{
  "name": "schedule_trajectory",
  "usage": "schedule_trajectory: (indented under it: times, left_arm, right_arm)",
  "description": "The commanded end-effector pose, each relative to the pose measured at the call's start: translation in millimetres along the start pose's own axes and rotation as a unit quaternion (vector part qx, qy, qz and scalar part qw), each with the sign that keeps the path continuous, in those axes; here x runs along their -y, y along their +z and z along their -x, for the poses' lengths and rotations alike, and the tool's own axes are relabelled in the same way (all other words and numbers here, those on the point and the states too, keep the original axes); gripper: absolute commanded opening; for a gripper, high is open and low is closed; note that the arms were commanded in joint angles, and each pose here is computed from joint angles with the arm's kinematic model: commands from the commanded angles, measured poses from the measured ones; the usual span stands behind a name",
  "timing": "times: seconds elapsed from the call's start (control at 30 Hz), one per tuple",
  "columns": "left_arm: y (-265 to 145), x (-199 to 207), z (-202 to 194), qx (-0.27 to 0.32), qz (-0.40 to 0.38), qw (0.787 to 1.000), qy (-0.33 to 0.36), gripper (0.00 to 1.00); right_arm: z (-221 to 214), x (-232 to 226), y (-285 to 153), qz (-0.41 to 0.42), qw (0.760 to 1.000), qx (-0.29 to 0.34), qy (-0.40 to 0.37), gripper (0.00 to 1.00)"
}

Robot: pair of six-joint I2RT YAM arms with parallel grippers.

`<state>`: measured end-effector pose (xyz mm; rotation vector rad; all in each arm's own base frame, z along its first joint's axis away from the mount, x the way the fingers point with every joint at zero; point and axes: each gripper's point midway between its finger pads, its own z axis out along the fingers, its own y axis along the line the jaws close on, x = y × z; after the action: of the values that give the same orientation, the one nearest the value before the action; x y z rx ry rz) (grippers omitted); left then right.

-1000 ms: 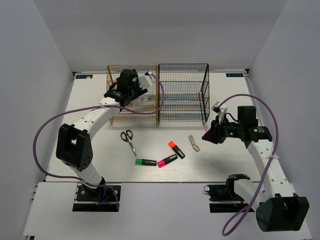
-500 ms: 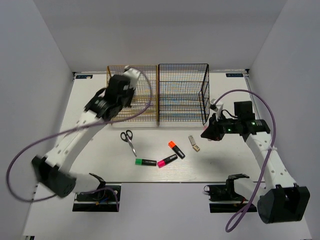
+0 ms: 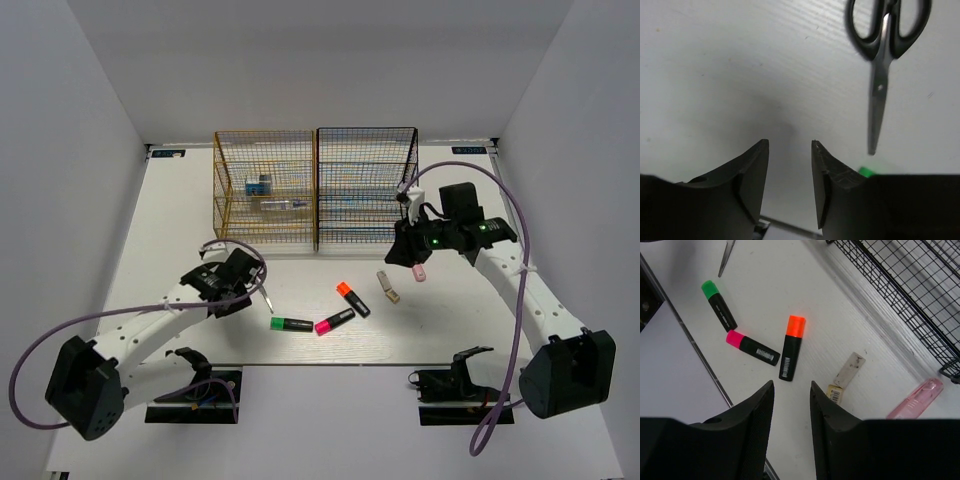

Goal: Sort the stationery into containers
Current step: Pick up the scissors from the center of the board.

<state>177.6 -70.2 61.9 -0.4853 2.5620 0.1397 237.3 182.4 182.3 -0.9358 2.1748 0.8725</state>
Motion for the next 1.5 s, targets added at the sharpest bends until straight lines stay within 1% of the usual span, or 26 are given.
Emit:
schedule_trajectory:
  times: [0.0, 0.07, 0.17, 0.27, 0.3, 0.37, 0.43, 0.5, 0.63, 0.8, 0.97, 1.1, 1.27, 1.47]
  left_arm:
    - [10, 29, 27, 0.049, -0.026, 0.993, -0.101, 0.51]
    - [18, 33, 31, 0.059, -0.031, 0.991, -0.113, 0.51]
    - [30, 32, 39, 0.072, -0.014, 0.985, -0.154, 0.51]
    - [39, 31, 46, 0.093, -0.006, 0.981, -0.172, 0.45]
    - [40, 38, 53, 0.107, -0.020, 0.977, -0.186, 0.42]
    - [46, 31, 52, 0.120, -0.011, 0.970, -0.209, 0.39]
    - [49, 36, 58, 0.134, -0.032, 0.960, -0.245, 0.39]
    - [53, 37, 61, 0.143, -0.034, 0.955, -0.258, 0.39]
    - [58, 44, 66, 0.144, -0.044, 0.948, -0.280, 0.45]
    - [61, 52, 68, 0.136, -0.056, 0.949, -0.279, 0.47]
    - [65, 45, 68, 0.124, -0.027, 0.954, -0.272, 0.50]
    - [68, 43, 67, 0.113, -0.006, 0.960, -0.257, 0.50]
    - [69, 48, 73, 0.112, 0.000, 0.961, -0.252, 0.50]
    - [76, 48, 67, 0.103, 0.014, 0.965, -0.241, 0.50]
  right_arm:
    - [10, 4, -7, -0.028, 0.999, 0.029, -0.009, 0.39]
    - [5, 4, -2, -0.026, 0.999, 0.027, -0.012, 0.39]
    - [4, 5, -4, -0.025, 0.999, 0.025, -0.010, 0.39]
    - [2, 4, -4, -0.021, 0.999, 0.026, -0.015, 0.39]
    - [1, 4, -4, -0.019, 0.999, 0.027, -0.015, 0.39]
    - [0, 4, -3, -0.016, 0.999, 0.026, -0.018, 0.39]
    - [-1, 3, -3, -0.013, 0.999, 0.025, -0.019, 0.39]
    - [0, 2, -4, -0.011, 0.999, 0.026, -0.018, 0.39]
    - [-2, 4, -2, -0.010, 1.000, 0.022, -0.018, 0.39]
    - [-4, 3, -2, -0.007, 1.000, 0.021, -0.020, 0.39]
    - [-4, 4, -1, -0.008, 1.000, 0.021, -0.018, 0.39]
    - [-2, 4, -3, -0.011, 0.999, 0.024, -0.021, 0.39]
    - [-3, 4, -4, -0.009, 0.999, 0.025, -0.019, 0.39]
    - [0, 3, -7, -0.008, 0.999, 0.033, -0.024, 0.39]
